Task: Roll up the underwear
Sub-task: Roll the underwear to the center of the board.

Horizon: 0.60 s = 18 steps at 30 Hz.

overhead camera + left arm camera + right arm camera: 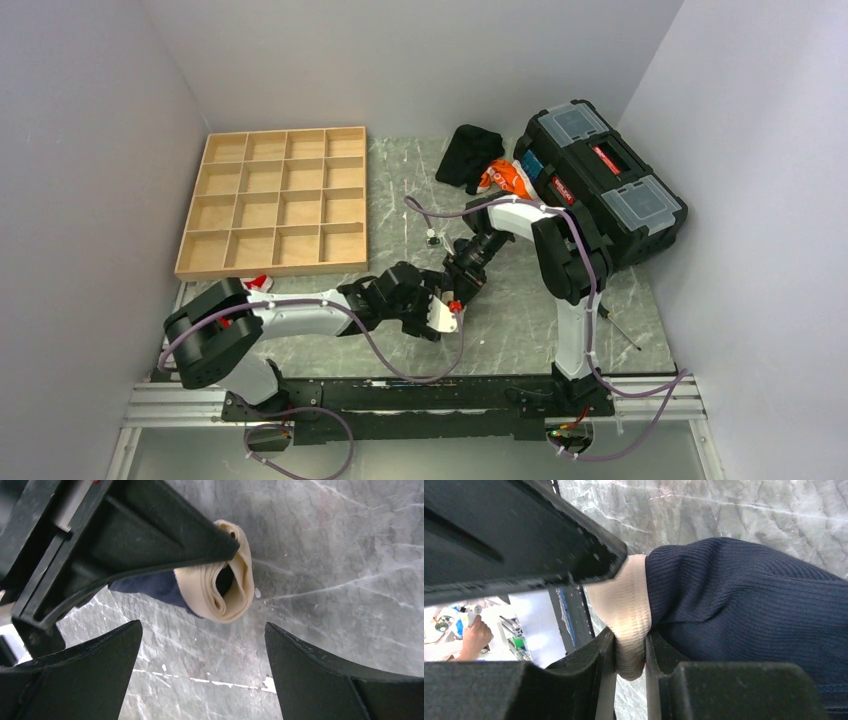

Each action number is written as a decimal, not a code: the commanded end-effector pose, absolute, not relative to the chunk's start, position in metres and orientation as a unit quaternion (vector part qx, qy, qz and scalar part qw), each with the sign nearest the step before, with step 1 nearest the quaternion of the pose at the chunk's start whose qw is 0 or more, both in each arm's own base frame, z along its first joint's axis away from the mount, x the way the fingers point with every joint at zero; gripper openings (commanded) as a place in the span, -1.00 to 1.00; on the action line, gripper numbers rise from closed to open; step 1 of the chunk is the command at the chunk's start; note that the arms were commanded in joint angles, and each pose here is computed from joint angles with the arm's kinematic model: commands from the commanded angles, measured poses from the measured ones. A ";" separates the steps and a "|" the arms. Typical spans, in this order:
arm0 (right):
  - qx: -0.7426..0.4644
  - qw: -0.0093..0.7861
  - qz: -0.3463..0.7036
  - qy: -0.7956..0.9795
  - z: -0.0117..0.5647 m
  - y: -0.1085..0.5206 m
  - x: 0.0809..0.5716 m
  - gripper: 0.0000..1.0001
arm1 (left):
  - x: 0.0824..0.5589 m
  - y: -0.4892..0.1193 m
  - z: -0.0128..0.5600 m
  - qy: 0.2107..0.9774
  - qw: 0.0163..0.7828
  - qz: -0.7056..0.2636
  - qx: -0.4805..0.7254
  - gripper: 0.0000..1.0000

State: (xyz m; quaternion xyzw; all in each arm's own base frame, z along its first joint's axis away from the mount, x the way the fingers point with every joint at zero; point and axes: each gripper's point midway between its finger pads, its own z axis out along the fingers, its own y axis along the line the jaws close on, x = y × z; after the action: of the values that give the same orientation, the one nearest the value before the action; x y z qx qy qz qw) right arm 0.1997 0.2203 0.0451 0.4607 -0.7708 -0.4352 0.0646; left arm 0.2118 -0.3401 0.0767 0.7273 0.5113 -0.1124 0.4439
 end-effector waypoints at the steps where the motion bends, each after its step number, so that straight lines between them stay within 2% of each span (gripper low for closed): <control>1: 0.463 0.055 -0.459 -0.756 0.054 0.227 0.204 -0.85 | 0.219 -0.367 0.094 0.475 0.490 -0.093 0.725 0.99; 8: 0.462 0.059 -0.461 -0.756 0.052 0.227 0.202 -0.85 | 0.207 -0.379 0.081 0.464 0.481 -0.091 0.739 0.92; 18: 0.461 0.058 -0.460 -0.757 0.052 0.226 0.201 -0.85 | 0.210 -0.385 0.072 0.488 0.471 -0.079 0.730 0.39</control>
State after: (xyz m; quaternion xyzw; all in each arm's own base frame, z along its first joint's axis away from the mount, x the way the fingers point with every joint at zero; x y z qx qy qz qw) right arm 0.1990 0.2204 0.0435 0.4579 -0.7698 -0.4389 0.0714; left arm 0.2013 -0.3700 0.0578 0.7473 0.4848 -0.0837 0.4466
